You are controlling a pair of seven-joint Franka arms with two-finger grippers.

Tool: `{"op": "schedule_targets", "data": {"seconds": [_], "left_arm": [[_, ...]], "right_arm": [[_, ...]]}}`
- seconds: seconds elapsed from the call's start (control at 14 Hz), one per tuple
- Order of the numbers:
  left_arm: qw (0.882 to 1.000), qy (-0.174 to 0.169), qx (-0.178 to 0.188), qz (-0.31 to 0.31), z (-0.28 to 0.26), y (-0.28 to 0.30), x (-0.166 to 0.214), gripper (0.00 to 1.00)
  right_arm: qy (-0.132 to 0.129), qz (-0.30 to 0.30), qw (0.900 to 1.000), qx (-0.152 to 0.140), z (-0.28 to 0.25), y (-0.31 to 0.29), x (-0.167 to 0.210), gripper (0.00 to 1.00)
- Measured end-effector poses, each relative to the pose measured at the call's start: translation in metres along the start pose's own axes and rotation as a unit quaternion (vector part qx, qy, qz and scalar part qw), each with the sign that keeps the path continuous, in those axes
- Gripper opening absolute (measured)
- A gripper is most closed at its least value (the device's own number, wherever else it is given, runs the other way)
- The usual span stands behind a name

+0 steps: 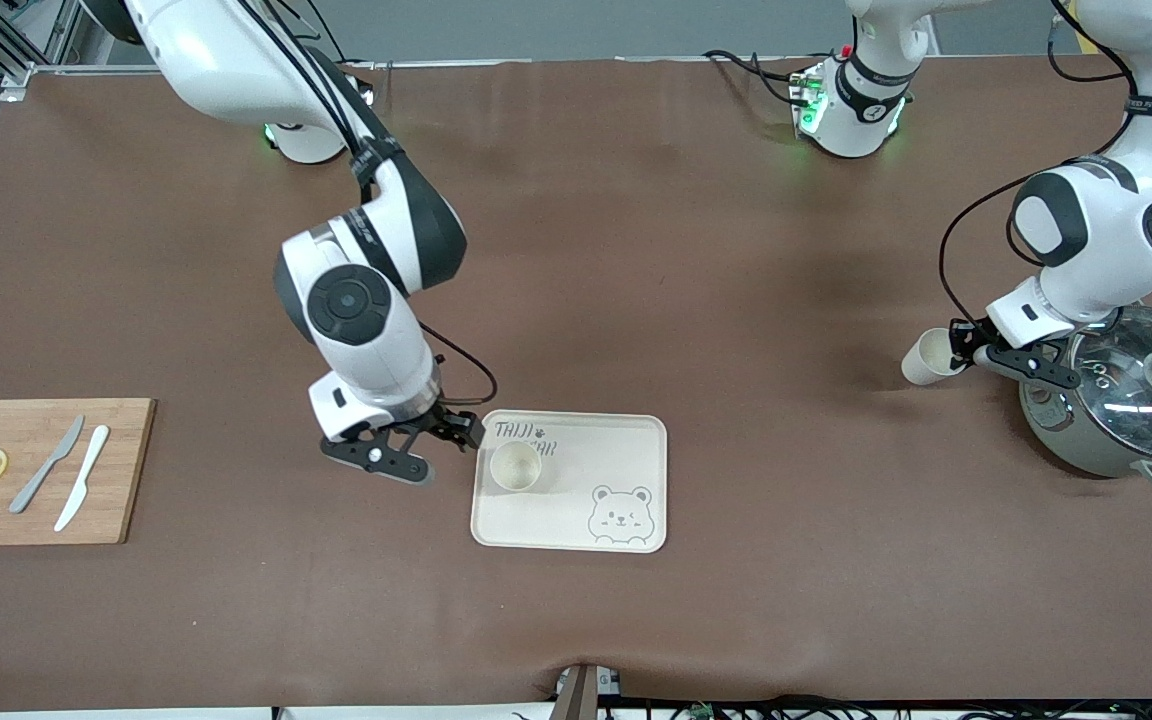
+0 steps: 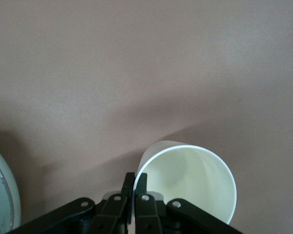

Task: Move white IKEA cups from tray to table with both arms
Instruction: 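Lower the cup with the left gripper while the right gripper reaches the tray, then grasp the second cup with the right gripper while the left gripper opens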

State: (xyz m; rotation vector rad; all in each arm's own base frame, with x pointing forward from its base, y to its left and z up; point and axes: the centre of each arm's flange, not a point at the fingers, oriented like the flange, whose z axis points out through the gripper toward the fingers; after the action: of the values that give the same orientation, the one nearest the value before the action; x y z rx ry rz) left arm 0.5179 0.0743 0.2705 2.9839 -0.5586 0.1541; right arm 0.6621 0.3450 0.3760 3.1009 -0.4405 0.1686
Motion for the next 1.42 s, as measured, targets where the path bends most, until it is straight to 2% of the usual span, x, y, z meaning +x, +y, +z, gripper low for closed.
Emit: {"op": "schedule_targets", "data": {"seconds": [0.5,1.35,1.42], "left_arm": [[1.0,0.014,0.009,0.003,0.03,0.005,-0.002,0.04],[1.0,0.021,0.013,0.017,0.042,0.012,0.001,0.04],[1.0,0.022,0.013,0.018,0.043,0.013,0.001,0.08]], "right_arm": [[0.024,0.002,1.0,0.02,0.05,-0.004,0.022,1.0],[0.002,-0.002,1.0,0.012,0.085,-0.008,0.013,1.0],[0.0,-0.002,1.0,0.012,0.087,-0.009,0.012,1.0]]}}
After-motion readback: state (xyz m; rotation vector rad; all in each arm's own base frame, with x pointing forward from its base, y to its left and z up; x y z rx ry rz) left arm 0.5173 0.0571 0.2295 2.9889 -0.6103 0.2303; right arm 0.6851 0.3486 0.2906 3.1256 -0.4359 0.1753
